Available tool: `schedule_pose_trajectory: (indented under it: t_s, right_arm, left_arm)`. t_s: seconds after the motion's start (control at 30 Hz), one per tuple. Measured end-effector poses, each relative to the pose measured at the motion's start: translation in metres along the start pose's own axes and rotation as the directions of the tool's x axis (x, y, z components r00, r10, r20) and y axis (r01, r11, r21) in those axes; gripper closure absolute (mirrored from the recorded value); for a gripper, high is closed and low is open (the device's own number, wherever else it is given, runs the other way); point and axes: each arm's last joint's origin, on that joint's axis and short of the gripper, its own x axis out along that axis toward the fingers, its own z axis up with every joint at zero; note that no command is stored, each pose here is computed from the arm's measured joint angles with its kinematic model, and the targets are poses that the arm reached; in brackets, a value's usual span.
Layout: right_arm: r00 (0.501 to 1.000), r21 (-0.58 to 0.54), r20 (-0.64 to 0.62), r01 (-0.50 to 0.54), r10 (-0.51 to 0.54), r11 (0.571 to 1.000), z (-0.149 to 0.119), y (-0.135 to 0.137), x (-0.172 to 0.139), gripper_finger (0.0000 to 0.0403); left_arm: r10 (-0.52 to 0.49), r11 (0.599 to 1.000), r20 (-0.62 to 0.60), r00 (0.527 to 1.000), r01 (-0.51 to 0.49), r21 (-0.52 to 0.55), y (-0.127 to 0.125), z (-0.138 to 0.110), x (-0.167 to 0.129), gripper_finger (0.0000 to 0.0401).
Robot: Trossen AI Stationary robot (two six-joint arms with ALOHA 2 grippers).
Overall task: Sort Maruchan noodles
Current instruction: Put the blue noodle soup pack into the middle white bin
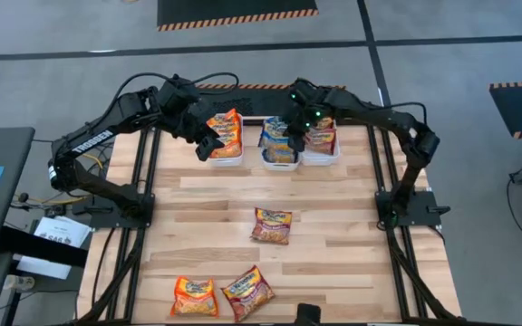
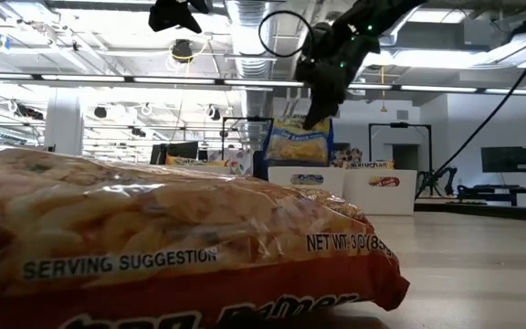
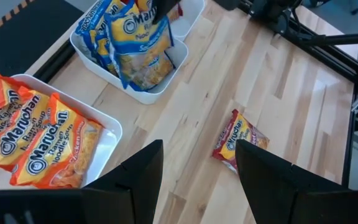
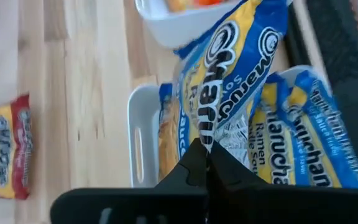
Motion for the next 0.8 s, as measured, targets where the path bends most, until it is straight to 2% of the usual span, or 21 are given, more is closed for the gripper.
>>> schedule_pose_trajectory:
  t_s: [0.2,0.33,0.5,0.8]
  right_arm:
    - [0.995,-0.039,-0.096,-0.034,0.030,0.999,-0.008,0.001,0.013,0.0398]
    - [0.990,-0.097,-0.137,0.016,-0.030,0.995,-0.009,0.004,0.013,0.0398]
    - [0.989,-0.109,-0.144,0.011,-0.027,0.994,-0.009,0.005,0.013,0.0398]
    - [0.987,-0.166,-0.160,-0.051,0.024,0.985,-0.004,0.029,0.023,0.0398]
  left_arm:
    - [0.000,1.000,0.000,1.000,0.000,0.001,0.000,0.000,0.000,0.0214]
    - [0.000,1.000,0.000,1.000,0.000,0.009,0.000,0.000,0.000,0.0214]
    - [0.001,1.000,0.000,1.000,-0.001,0.020,0.000,0.000,0.000,0.0214]
    - [0.004,1.000,0.001,1.000,-0.004,0.021,0.000,0.000,0.000,0.0214]
